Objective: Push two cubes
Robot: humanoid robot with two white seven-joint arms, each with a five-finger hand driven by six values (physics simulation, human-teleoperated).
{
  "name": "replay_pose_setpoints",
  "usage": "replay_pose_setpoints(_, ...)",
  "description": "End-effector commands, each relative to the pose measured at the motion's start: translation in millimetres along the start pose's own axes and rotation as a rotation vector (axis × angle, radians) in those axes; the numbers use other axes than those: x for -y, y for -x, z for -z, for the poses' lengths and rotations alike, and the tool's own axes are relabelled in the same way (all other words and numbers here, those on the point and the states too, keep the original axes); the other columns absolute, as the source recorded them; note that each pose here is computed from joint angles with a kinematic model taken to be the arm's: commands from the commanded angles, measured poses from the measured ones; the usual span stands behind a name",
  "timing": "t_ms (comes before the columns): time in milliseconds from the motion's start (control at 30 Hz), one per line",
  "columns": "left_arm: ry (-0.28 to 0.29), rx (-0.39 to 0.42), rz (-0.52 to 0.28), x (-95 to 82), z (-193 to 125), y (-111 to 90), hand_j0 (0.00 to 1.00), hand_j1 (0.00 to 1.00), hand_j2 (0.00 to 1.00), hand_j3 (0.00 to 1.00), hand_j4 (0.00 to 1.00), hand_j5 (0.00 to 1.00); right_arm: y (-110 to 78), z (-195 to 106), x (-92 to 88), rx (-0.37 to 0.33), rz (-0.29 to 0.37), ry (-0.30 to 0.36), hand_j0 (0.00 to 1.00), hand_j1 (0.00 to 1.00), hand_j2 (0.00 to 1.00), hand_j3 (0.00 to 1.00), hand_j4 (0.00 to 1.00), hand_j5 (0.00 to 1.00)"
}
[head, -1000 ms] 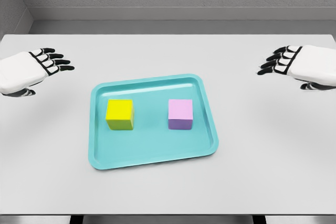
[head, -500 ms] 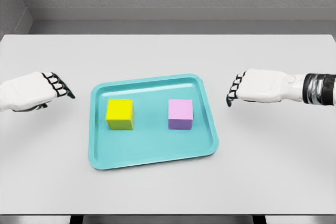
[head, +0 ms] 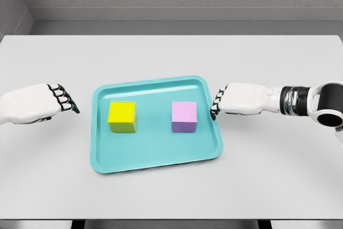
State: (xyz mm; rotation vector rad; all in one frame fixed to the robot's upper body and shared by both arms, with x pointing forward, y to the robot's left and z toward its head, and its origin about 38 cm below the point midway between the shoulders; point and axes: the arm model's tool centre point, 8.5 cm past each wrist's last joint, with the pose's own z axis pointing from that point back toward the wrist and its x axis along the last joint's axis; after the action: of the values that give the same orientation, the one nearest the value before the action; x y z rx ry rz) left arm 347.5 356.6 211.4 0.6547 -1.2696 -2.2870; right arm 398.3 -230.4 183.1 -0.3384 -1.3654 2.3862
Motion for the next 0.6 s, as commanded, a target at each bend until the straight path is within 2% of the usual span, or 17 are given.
replay_pose_setpoints(0, -0.001, 0.004, -0.005, 0.4, 1, -1, 0.75, 0.75, 0.75, 0.75, 0.75, 0.75, -4.2, 10, -1.3, 0.016, 0.007, 0.003, 0.54, 0.54, 0.54, 0.54, 0.54, 0.54)
replay_pose_setpoints(233, -0.028, 0.031, -0.006, -2.9, 9, -11, 0.76, 0.76, 0.76, 0.76, 0.76, 0.76, -1.9, 17, -6.5, 0.012, 0.025, -0.003, 0.54, 0.54, 0.54, 0.54, 0.54, 0.54)
replay_pose_setpoints(433, -0.011, 0.05, -0.021, 6.2, 17, -18, 0.77, 0.77, 0.77, 0.77, 0.77, 0.77, -0.8, 16, 5.1, 0.013, 0.006, 0.017, 0.54, 0.54, 0.54, 0.54, 0.54, 0.54)
replay_pose_setpoints(500, 0.0, 0.051, -0.024, 8.7, 18, -18, 0.77, 0.77, 0.77, 0.77, 0.77, 0.77, -9.5, 15, 14.4, 0.031, -0.027, 0.034, 0.54, 0.54, 0.54, 0.54, 0.54, 0.54)
replay_pose_setpoints(567, 0.0, 0.052, -0.024, 8.9, 18, -18, 0.78, 0.78, 0.78, 0.78, 0.78, 0.78, -11.9, 15, 16.0, 0.035, -0.036, 0.035, 0.54, 0.54, 0.54, 0.54, 0.54, 0.54)
